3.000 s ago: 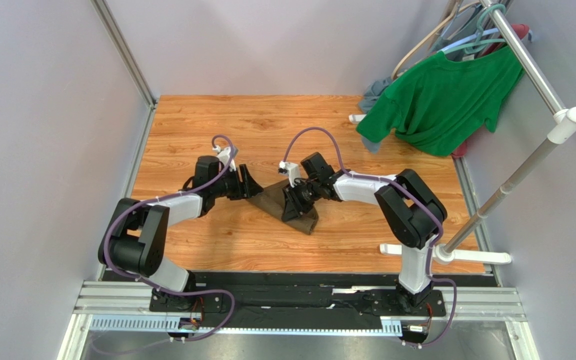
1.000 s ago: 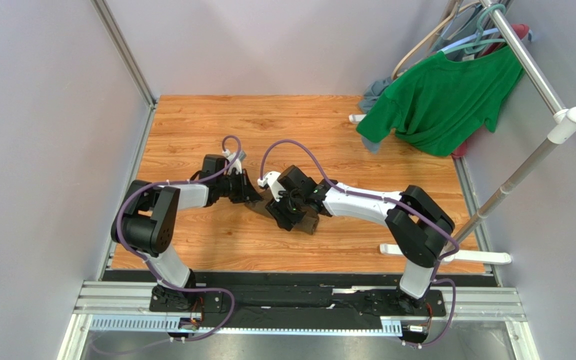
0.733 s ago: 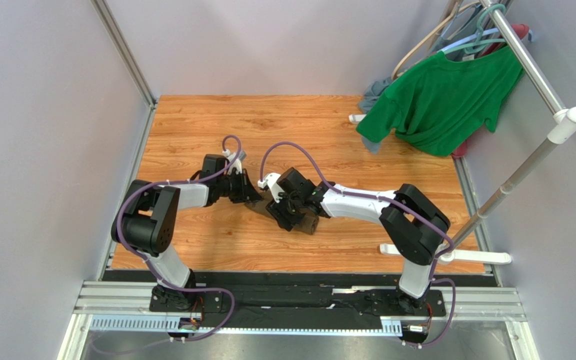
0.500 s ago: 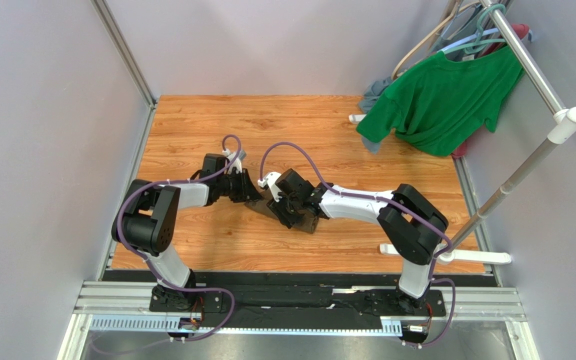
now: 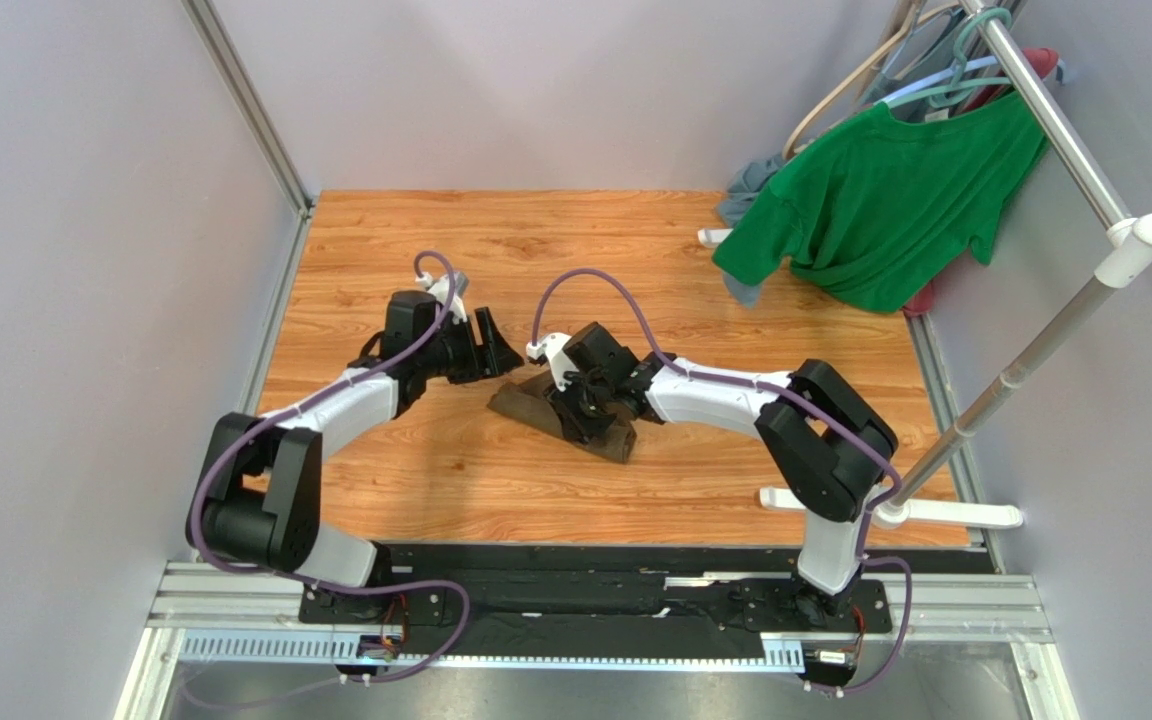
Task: Fold the napkin, place the utensils inside, and roll it up
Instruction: Roll the napkin with the utensil
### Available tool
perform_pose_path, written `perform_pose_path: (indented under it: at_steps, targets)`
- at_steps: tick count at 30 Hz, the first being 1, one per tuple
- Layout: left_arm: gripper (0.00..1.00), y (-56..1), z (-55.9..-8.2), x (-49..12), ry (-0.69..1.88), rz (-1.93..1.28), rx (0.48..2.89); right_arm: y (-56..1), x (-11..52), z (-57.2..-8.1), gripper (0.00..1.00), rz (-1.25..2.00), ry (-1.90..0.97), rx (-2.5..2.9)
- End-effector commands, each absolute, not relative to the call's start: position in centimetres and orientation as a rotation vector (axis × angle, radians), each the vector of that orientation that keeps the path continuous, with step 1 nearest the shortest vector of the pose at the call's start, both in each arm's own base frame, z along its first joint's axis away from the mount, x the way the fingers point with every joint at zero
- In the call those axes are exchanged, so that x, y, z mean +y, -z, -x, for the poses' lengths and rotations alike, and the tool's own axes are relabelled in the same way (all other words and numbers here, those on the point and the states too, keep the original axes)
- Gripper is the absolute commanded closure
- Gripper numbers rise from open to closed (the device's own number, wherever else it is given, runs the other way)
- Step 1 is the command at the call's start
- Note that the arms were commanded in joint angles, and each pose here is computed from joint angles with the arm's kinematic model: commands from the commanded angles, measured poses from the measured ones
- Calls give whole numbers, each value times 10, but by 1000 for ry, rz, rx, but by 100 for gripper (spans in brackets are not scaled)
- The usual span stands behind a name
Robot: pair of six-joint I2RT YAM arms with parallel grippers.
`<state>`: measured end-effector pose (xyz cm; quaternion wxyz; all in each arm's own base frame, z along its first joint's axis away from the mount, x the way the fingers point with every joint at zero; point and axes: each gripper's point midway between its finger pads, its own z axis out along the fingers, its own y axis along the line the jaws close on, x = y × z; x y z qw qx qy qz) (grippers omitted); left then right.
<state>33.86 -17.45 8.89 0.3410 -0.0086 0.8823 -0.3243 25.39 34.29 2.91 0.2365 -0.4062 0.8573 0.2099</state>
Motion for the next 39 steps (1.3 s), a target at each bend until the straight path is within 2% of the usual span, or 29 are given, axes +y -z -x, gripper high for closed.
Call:
perform_pose_path:
  at_steps: [1, 5, 11, 26, 29, 32, 33, 35, 36, 37, 39]
  targets:
    - [29, -98, -339, -162, 758, 55, 2237, 3, 328, -208, 77, 1186, -720, 2582]
    - [35, -94, -326, -167, 814, -7, 2205, -9, 337, -204, 78, 1180, -893, 2595]
    - [37, -90, -316, -171, 849, -62, 2204, -17, 341, -210, 78, 1115, -1046, 2628]
    - [40, -66, -304, -169, 855, -45, 2246, -13, 342, -230, 78, 1023, -1180, 2711]
    - [46, -59, -308, -171, 859, -41, 2258, -11, 343, -230, 78, 1023, -1190, 2718]
    - [61, -54, -312, -171, 854, -20, 2277, -16, 345, -233, 75, 1020, -1192, 2705]
    - [74, -51, -312, -171, 856, -12, 2295, -19, 346, -235, 74, 1020, -1194, 2694]
    - [86, -49, -316, -172, 850, -9, 2317, -27, 349, -238, 66, 1015, -1191, 2672]
    - [97, -50, -318, -172, 846, -4, 2333, -31, 349, -242, 61, 1002, -1183, 2665]
    - [100, -48, -319, -172, 838, -11, 2346, -40, 351, -245, 55, 1007, -1180, 2639]
    - [100, -39, -317, -171, 829, -4, 2406, -51, 352, -250, 49, 993, -1160, 2616]
